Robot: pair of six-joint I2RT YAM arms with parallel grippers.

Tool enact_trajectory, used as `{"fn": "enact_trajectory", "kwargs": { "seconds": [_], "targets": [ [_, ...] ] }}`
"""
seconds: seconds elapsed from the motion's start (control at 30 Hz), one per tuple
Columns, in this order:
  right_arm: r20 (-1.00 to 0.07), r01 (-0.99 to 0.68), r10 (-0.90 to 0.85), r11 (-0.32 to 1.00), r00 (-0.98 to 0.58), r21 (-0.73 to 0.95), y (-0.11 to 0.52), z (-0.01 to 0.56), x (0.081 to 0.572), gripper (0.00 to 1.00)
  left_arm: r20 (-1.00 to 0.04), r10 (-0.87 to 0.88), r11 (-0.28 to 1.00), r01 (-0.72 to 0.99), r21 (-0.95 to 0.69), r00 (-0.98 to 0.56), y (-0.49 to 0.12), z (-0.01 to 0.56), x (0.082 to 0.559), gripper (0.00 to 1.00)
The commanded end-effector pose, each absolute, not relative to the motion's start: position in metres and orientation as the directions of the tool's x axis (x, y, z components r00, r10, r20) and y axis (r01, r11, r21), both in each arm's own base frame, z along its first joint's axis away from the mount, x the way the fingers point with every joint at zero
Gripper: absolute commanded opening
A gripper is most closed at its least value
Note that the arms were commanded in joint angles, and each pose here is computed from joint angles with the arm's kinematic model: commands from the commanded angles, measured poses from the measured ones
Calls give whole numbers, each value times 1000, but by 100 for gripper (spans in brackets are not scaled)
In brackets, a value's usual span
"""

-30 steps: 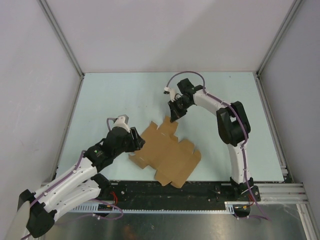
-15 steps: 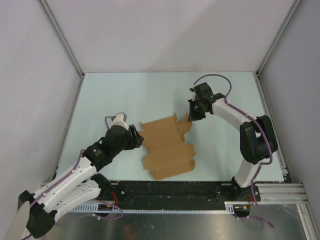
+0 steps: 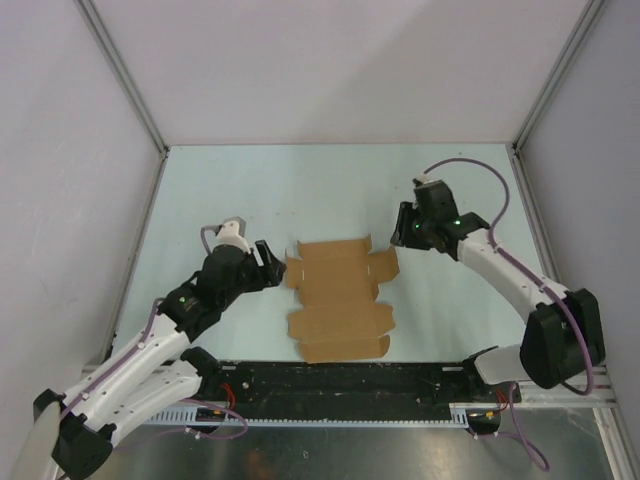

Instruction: Fold the paper box

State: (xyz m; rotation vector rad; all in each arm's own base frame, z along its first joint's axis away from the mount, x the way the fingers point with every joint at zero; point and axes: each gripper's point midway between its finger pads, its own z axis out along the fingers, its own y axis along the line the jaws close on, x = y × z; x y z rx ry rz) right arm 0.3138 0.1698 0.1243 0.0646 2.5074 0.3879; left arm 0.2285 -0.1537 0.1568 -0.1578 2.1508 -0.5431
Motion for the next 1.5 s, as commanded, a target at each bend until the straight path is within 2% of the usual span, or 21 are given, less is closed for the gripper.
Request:
{"fn": "enact_trajectory", "kwargs": {
  "seconds": [0.0, 0.03, 0.07, 0.1, 0.13, 0.2, 0.33, 0.37, 0.4, 0.47, 0.57, 0.7, 0.8, 0.83, 0.93, 0.97, 1.0, 1.07, 1.17, 1.47],
  "targets": [
    [-655, -90, 225, 907, -721, 411, 163, 173, 345, 48, -775, -340, 895, 69, -440, -532, -144, 187, 248, 77],
    [-656, -84, 243, 901, -715, 425, 157, 175, 349, 52, -775, -350, 898, 48, -438, -526, -137, 188, 253, 80],
    [-654, -98, 246, 892, -716, 442, 160, 177, 351, 69, -769, -346, 897, 52, -440, -537, -138, 188, 255, 84],
    [-667, -104, 250, 890, -702, 444, 159, 180, 356, 83, -765, -347, 897, 45, -439, -543, -137, 188, 259, 95],
    [-680, -112, 245, 893, -691, 436, 157, 182, 360, 91, -758, -361, 896, 22, -443, -544, -131, 187, 264, 100],
    [-710, -144, 251, 884, -658, 446, 158, 191, 371, 100, -743, -368, 888, 25, -459, -558, -131, 189, 269, 100],
    [-705, -99, 361, 848, -610, 520, 141, 199, 399, 100, -748, -390, 889, -7, -458, -538, -118, 193, 277, 99],
    [-655, -113, 404, 792, -638, 599, 145, 203, 399, 100, -755, -393, 889, -6, -458, -526, -115, 197, 276, 100],
    [-638, -100, 454, 762, -622, 640, 126, 203, 413, 100, -760, -399, 888, -9, -460, -514, -113, 199, 276, 100],
    [-601, -159, 471, 687, -645, 709, 128, 212, 415, 100, -770, -428, 881, -28, -473, -474, -106, 207, 274, 100],
    [-671, -226, 474, 695, -570, 682, 127, 227, 432, 97, -762, -460, 870, -60, -489, -455, -101, 206, 274, 100],
    [-708, -269, 381, 735, -594, 622, 161, 210, 435, 92, -738, -462, 865, -68, -496, -493, -106, 199, 279, 97],
    [-669, -266, 325, 735, -669, 623, 186, 185, 434, 91, -735, -429, 869, -20, -494, -525, -115, 196, 280, 96],
    [-649, -215, 323, 764, -689, 608, 186, 173, 433, 89, -740, -417, 874, -9, -486, -528, -116, 195, 280, 96],
    [-611, -216, 257, 776, -749, 592, 203, 148, 430, 83, -758, -384, 885, 24, -465, -527, -117, 194, 278, 95],
    [-563, -186, 224, 794, -796, 579, 205, 127, 424, 77, -761, -375, 887, 32, -460, -529, -117, 193, 278, 94],
    [-575, -202, 200, 805, -793, 558, 210, 132, 432, 74, -767, -372, 889, 37, -456, -523, -116, 194, 277, 91],
    [-526, -185, 123, 850, -842, 494, 214, 105, 425, 69, -766, -378, 889, 26, -457, -519, -114, 192, 275, 87],
    [-475, -177, 82, 862, -876, 474, 219, 94, 424, 59, -761, -391, 885, 15, -465, -517, -113, 189, 273, 86],
    [-350, -214, -51, 870, -935, 445, 219, 66, 405, 55, -728, -376, 883, 17, -469, -573, -119, 172, 271, 86]
  ]
}}
